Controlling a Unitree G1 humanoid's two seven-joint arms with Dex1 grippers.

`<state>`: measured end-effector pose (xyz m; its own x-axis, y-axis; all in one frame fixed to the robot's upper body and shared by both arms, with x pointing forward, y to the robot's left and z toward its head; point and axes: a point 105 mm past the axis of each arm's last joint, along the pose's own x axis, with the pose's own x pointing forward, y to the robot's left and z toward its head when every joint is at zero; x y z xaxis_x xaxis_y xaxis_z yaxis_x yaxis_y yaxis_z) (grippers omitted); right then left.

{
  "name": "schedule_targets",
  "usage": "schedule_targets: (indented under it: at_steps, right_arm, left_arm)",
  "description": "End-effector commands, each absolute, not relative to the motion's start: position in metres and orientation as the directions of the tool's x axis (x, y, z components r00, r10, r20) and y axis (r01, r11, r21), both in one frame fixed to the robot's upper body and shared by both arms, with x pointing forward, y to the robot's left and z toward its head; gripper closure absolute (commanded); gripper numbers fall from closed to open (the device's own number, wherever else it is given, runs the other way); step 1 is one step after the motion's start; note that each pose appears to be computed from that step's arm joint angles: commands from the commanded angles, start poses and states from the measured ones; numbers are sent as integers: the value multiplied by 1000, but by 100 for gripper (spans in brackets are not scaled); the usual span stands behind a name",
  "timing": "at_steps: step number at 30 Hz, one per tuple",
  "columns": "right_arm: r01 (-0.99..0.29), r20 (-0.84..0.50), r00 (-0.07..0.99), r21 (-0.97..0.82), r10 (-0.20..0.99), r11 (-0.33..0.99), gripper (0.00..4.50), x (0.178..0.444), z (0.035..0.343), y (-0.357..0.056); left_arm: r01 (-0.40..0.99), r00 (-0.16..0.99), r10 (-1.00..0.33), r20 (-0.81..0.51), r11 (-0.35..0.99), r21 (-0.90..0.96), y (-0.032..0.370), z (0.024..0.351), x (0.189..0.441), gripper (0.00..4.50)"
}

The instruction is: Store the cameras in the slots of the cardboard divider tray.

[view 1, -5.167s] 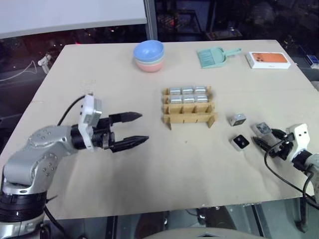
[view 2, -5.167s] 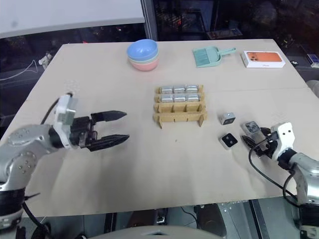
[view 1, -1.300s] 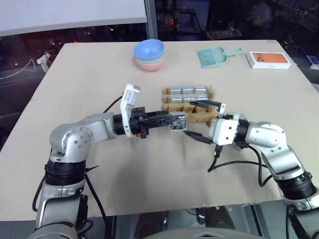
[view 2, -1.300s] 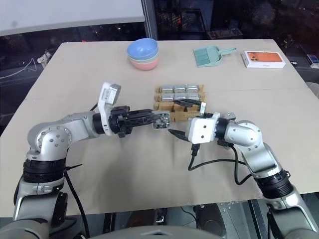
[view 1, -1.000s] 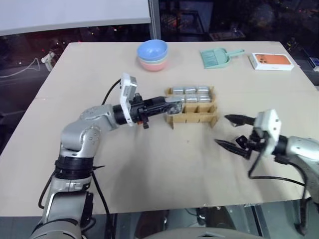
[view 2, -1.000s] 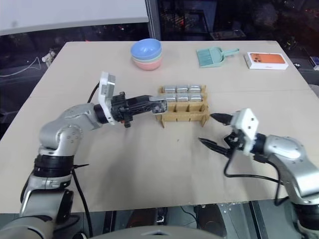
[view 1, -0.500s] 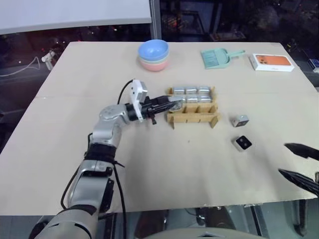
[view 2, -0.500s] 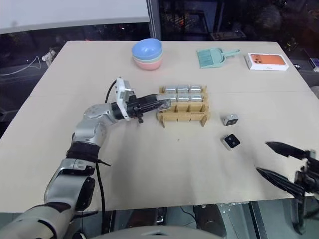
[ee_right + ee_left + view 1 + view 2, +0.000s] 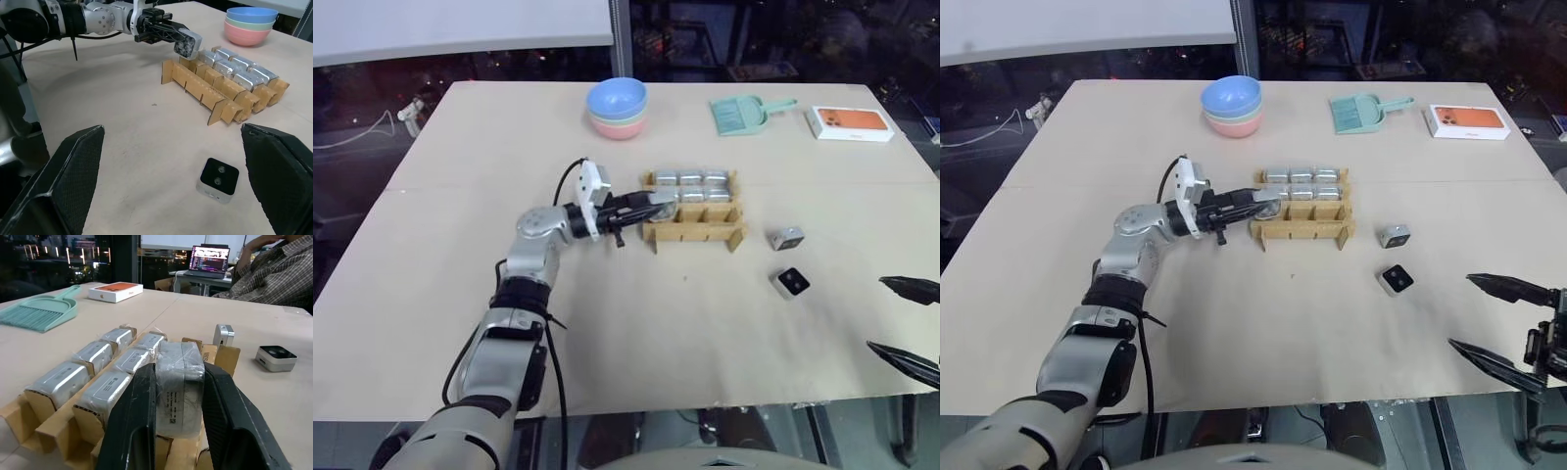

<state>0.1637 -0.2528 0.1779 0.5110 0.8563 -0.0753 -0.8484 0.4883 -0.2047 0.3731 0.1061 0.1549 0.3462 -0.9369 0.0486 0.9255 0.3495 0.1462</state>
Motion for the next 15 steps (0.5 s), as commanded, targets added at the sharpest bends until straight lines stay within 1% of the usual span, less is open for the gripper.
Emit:
schedule_targets:
  at_steps: [1, 3, 8, 15]
  right_arm:
    - [-849, -75, 506, -217, 859, 481, 6, 164, 184, -252]
    - [-848, -72, 510, -209, 857, 487, 6, 164, 185, -251]
    - [-851, -83, 507, -207, 858, 483, 6, 163, 182, -249]
    - [-846, -101, 519, -202, 849, 494, 6, 157, 179, -251]
  left_arm:
    - [863, 385, -921, 67, 384, 329, 108, 166, 377, 378]
    - [871, 396, -914, 89, 405, 279, 107, 167, 383, 378]
    - [880, 387, -918, 84, 395, 263, 102, 167, 393, 378]
    - [937, 268, -962, 44, 271, 218, 92, 158, 385, 378]
